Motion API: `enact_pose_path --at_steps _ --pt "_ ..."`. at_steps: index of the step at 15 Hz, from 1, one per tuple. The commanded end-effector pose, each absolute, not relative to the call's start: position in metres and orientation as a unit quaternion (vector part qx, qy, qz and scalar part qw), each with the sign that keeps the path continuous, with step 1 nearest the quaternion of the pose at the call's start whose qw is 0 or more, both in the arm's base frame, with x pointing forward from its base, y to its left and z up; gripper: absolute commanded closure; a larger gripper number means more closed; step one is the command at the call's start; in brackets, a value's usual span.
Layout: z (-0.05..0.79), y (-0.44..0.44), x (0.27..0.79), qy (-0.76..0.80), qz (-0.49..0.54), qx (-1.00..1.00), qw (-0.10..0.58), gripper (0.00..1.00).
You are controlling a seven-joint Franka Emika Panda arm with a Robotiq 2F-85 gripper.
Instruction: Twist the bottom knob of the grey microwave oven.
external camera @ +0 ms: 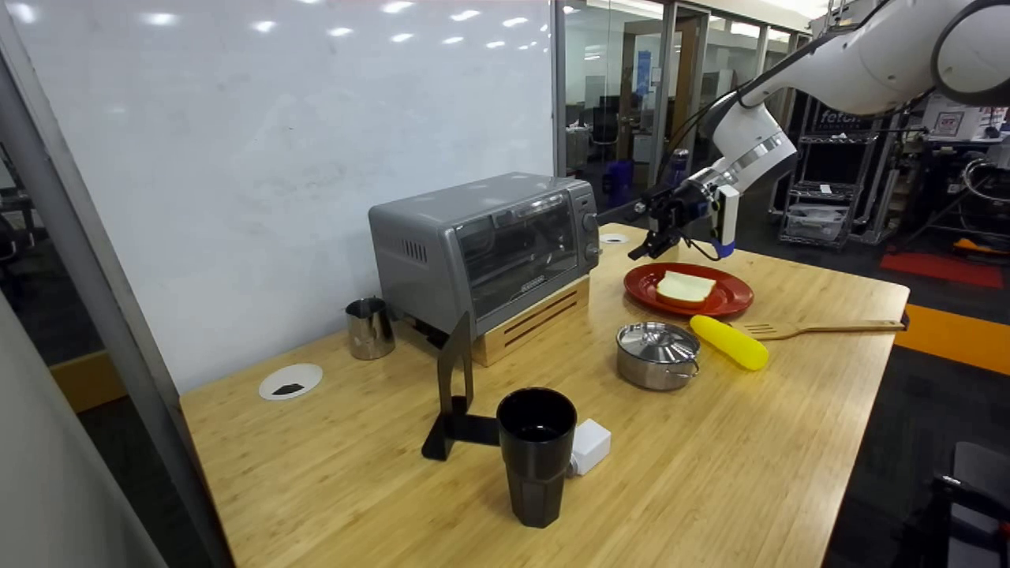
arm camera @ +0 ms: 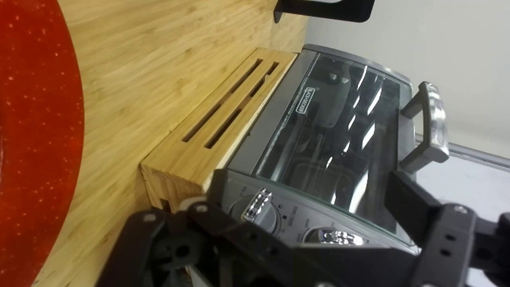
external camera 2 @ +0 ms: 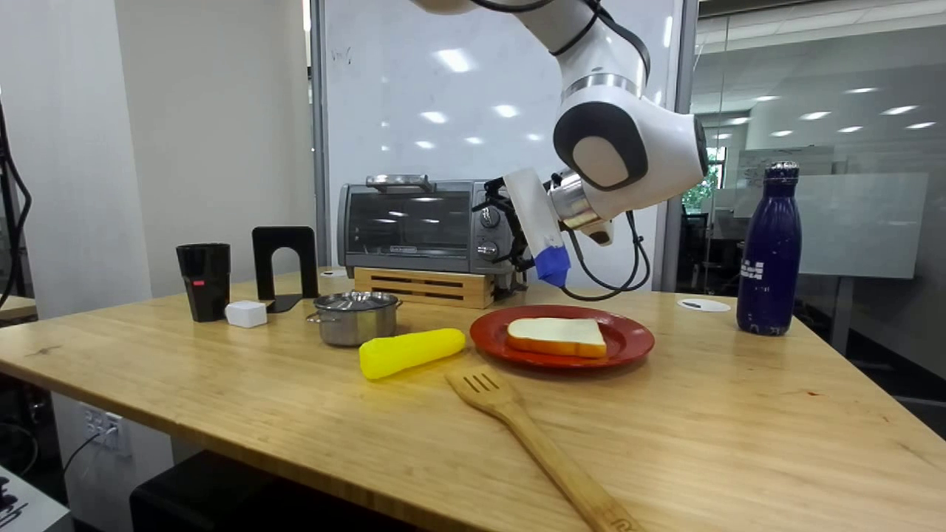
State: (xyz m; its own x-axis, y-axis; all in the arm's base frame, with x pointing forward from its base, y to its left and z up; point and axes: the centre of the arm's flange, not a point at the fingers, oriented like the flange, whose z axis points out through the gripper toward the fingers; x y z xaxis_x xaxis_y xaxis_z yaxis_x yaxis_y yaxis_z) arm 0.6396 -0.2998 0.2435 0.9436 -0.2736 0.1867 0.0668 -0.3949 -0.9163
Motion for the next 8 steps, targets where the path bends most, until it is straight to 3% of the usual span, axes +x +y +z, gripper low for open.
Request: enact_pose_path --at_steps 1,8 --pt "0.221 -0.284 0.652 0.07 -0.174 -0.811 0.554 0.0" --pt "0.205 -0.265 0.669 0.073 -0.211 -0.802 0.554 0.0"
